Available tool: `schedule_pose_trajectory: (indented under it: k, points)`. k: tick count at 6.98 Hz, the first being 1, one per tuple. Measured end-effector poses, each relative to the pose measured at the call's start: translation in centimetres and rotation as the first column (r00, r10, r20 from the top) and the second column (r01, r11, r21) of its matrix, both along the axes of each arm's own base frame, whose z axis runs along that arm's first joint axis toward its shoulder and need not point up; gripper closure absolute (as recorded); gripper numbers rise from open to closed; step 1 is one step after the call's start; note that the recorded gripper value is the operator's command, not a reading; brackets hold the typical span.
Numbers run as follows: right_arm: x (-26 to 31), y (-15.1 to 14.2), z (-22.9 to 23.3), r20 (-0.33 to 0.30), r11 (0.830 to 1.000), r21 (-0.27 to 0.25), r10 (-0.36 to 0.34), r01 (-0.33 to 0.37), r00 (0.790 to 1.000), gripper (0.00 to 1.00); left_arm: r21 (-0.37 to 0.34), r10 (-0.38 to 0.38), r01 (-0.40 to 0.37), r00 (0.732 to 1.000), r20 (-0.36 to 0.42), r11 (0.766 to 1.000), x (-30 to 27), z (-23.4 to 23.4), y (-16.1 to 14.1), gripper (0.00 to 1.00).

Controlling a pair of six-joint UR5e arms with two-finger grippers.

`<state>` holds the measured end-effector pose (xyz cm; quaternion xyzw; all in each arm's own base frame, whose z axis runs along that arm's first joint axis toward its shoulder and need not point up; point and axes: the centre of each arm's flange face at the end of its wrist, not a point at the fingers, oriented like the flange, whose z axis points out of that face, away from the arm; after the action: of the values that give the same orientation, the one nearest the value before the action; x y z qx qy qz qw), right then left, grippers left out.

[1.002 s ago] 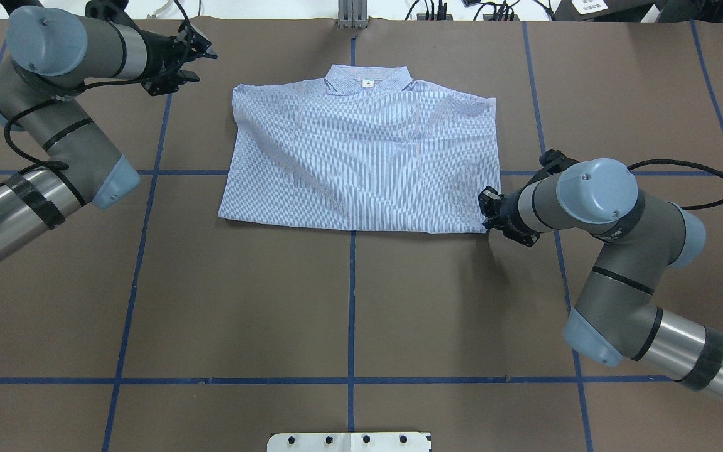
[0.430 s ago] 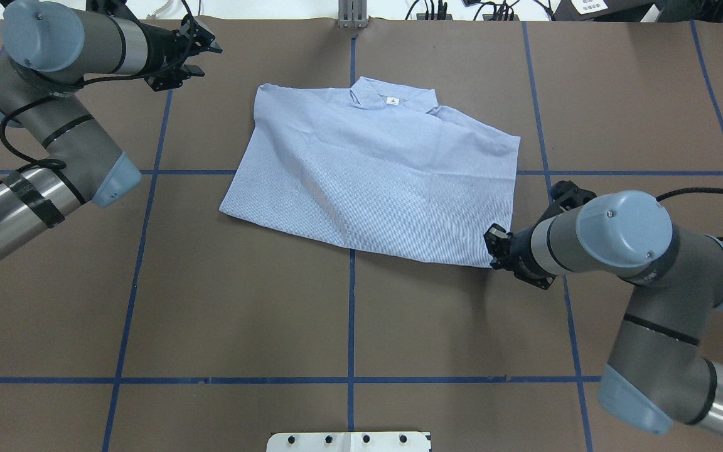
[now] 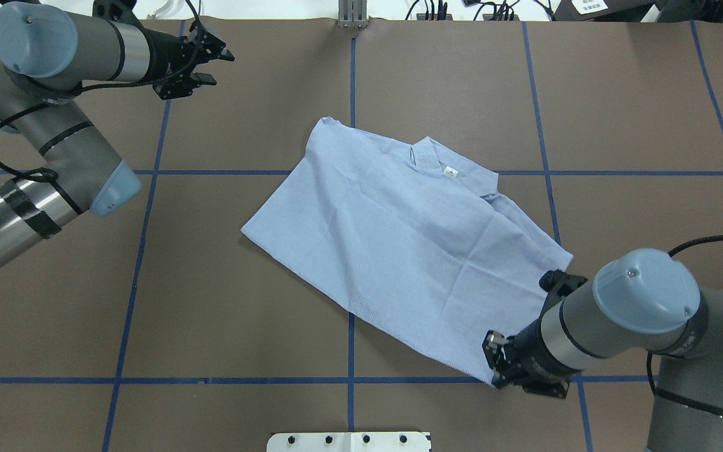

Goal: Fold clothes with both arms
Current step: 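Grasp the folded shirt edge with the right gripper and drag it toward the robot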

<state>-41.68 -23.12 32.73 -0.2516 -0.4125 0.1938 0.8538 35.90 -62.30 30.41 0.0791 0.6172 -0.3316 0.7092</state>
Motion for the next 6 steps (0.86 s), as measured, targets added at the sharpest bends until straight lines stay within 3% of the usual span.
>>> schedule_pose_trajectory:
  k: [1,2,3,4,6]
  points:
    - [-1.1,3.6,0.0,0.000,0.995,-0.040,-0.096,0.096,0.995,0.00,0.001,0.026,-0.026,1.000,-0.008,1.000,0.0,0.3,1.3,0.36]
    - [-2.1,6.5,0.1,-0.011,0.987,-0.078,-0.145,0.144,0.989,0.00,-0.002,0.044,-0.044,0.999,-0.010,0.999,0.3,0.5,2.1,0.34]
    - [-2.5,8.1,-0.4,-0.017,0.984,-0.098,-0.150,0.148,0.988,0.00,-0.012,0.061,-0.061,0.998,-0.004,0.998,0.9,0.5,3.0,0.29]
    - [-1.5,7.0,-1.5,-0.001,0.991,-0.095,-0.099,0.099,0.995,0.00,-0.034,0.092,-0.092,0.996,0.004,0.995,2.2,0.6,5.2,0.28]
    - [1.9,-1.0,-4.2,0.054,0.992,-0.079,0.101,-0.097,0.993,0.00,-0.092,0.142,-0.143,0.990,-0.017,0.985,4.7,1.7,13.0,0.26]
